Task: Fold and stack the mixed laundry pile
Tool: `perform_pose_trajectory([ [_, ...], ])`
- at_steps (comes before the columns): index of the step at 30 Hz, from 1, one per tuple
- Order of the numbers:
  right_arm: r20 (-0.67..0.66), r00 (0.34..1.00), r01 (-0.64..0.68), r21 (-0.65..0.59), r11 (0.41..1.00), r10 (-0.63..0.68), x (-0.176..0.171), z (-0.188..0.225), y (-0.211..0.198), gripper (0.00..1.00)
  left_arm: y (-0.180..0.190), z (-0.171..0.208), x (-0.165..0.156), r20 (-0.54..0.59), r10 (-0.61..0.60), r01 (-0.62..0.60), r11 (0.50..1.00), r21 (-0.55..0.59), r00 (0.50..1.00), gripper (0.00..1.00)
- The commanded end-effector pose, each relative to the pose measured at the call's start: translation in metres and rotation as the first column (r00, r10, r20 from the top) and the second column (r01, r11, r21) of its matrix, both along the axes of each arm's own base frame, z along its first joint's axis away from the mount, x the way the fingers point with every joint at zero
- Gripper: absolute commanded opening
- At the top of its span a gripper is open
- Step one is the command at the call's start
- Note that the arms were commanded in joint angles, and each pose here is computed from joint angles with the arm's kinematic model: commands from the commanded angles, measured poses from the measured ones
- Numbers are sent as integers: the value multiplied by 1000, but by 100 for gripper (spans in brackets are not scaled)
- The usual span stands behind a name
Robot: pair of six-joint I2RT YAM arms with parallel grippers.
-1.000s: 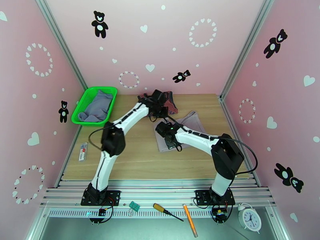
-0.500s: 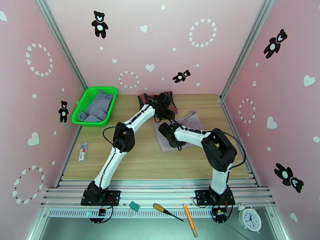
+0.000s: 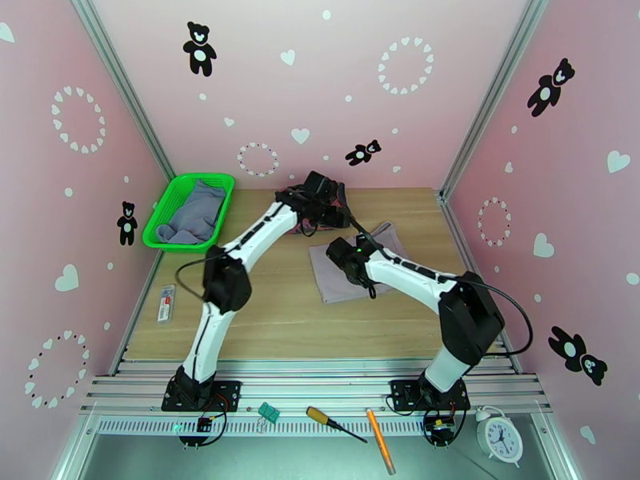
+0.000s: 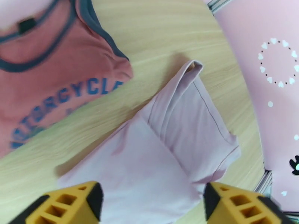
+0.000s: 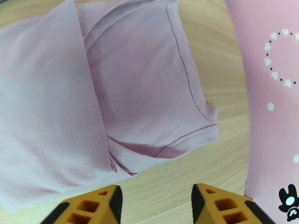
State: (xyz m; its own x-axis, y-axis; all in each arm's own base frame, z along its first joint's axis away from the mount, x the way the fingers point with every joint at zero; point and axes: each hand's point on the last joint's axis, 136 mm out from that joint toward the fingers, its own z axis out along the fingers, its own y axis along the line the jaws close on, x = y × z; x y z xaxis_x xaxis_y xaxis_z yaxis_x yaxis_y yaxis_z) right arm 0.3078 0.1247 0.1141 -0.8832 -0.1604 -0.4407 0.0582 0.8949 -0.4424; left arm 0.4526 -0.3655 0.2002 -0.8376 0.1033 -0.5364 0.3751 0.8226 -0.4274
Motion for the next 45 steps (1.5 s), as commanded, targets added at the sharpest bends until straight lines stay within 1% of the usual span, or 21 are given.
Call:
perform_pose_trajectory([
  [1,-42,995,-82,179,980,91,4,-21,37,28,14,-53,-2,-63,49,-45,997,69,997,47],
  [3,-65,989,-112,248,962,132,10,-34,59,0,11,-82,-3,-122,57,-50,997,64,991,28],
  [4,-78,987,-113,255,960,137,13,-40,64,0,8,-93,-3,-141,55,-47,997,61,988,21],
  [5,-88,986,-115,258,959,142,16,-44,69,0,5,-105,-4,-168,56,-47,997,55,984,16],
  [9,-165,975,-96,280,955,146,15,-74,81,0,4,-149,-9,-246,81,-67,996,65,966,14],
  [11,-185,971,-91,289,953,149,10,-85,87,0,8,-161,-14,-257,96,-80,994,75,962,14],
  [17,-230,951,-130,311,942,207,-12,-105,124,0,58,-193,-36,-262,190,-136,968,212,946,14],
  [19,-246,940,-147,329,933,235,-20,-112,142,0,77,-200,-42,-265,219,-157,960,233,939,14],
  [21,-256,928,-168,357,919,269,-28,-119,166,0,97,-208,-42,-272,244,-180,954,239,931,14],
  [23,-263,916,-188,383,904,302,-34,-123,188,0,106,-211,-39,-286,238,-179,960,217,928,14],
  [26,-257,905,-209,429,879,340,-35,-124,220,0,103,-210,-25,-282,188,-143,974,175,941,14],
  [29,-238,904,-226,439,870,355,-24,-119,239,0,88,-203,-6,-257,115,-77,985,153,960,14],
  [31,-207,912,-252,399,881,354,-10,-107,240,0,85,-189,7,-225,107,-75,987,145,969,14],
  [34,-158,920,-287,346,893,357,10,-73,231,0,87,-135,27,-122,133,-118,986,116,984,14],
  [35,-133,924,-298,335,894,358,16,-59,225,1,92,-109,31,-70,148,-139,983,118,986,15],
  [36,-107,926,-310,328,892,361,21,-42,218,5,97,-83,34,-18,163,-160,981,113,986,16],
  [37,-88,926,-322,325,889,367,24,-28,211,9,101,-60,34,22,177,-178,978,107,984,21],
  [39,-50,923,-346,326,880,381,29,2,197,16,114,-15,27,101,210,-219,971,96,973,35],
  [41,-16,914,-375,351,858,406,33,27,182,20,130,17,12,148,242,-258,961,96,959,48],
  [43,9,900,-401,408,820,435,38,44,171,21,146,30,-7,152,286,-304,946,112,946,53],
  [45,31,870,-444,486,753,493,43,53,165,23,162,25,-28,117,332,-346,929,134,936,53],
])
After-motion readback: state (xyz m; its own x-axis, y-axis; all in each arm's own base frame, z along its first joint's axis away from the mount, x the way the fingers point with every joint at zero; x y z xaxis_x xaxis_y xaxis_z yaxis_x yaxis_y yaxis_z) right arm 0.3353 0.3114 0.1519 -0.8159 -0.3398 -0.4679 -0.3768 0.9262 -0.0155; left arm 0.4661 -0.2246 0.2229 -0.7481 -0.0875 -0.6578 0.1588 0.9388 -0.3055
